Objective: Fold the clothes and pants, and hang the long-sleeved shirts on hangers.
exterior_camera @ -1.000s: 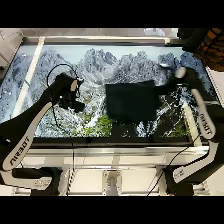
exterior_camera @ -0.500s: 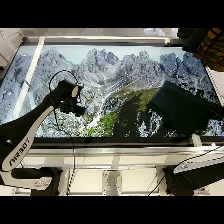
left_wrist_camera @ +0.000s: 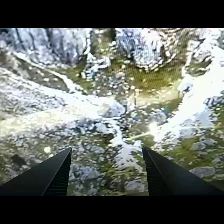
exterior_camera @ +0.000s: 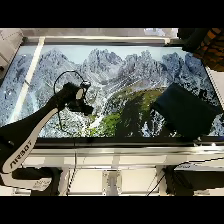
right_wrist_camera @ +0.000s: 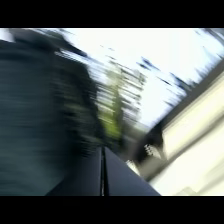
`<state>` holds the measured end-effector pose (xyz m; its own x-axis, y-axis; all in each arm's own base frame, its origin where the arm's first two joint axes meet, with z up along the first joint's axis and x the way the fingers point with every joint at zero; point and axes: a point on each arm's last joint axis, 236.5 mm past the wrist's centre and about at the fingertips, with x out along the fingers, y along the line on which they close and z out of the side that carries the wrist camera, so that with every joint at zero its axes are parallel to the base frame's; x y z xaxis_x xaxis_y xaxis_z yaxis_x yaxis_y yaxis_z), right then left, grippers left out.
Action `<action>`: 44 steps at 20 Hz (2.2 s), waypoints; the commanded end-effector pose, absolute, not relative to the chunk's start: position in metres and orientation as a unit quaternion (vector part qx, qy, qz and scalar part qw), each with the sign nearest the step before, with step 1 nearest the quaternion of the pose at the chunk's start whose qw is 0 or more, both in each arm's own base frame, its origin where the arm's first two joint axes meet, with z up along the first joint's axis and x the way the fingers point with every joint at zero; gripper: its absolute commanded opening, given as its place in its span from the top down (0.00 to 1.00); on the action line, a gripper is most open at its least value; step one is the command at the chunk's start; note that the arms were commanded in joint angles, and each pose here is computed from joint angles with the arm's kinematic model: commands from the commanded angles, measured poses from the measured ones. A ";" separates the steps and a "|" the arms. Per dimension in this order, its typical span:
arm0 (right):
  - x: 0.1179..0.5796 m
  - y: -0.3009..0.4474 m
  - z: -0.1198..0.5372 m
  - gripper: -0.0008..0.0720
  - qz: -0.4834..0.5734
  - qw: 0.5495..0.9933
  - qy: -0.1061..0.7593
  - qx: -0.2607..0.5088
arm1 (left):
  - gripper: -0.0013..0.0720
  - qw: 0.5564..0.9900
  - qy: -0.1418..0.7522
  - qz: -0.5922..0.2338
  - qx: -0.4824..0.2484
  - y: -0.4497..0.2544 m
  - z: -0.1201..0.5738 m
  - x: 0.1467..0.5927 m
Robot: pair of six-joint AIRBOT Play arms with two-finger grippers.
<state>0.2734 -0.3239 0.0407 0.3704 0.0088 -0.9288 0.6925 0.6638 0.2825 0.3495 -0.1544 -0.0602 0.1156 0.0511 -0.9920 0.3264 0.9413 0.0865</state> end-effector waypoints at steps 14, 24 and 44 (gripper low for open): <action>0.345 0.124 0.003 0.97 0.201 0.733 0.644 -0.088 | 0.33 0.764 0.617 -0.139 0.128 -0.192 -0.022 0.340; 0.297 0.146 -0.051 0.97 0.176 0.674 0.715 -0.060 | 0.33 0.756 0.627 -0.129 0.140 -0.183 -0.024 0.337; 0.272 0.118 -0.051 0.97 0.125 0.629 0.763 -0.084 | 0.33 0.743 0.642 -0.125 0.143 -0.179 -0.026 0.329</action>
<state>0.2800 0.1243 -0.0525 -0.1581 0.0594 -0.9856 -0.2801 0.9545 0.1024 0.3286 -0.1796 -0.0255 0.1461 -0.0026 -0.9893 0.3692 0.9279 0.0521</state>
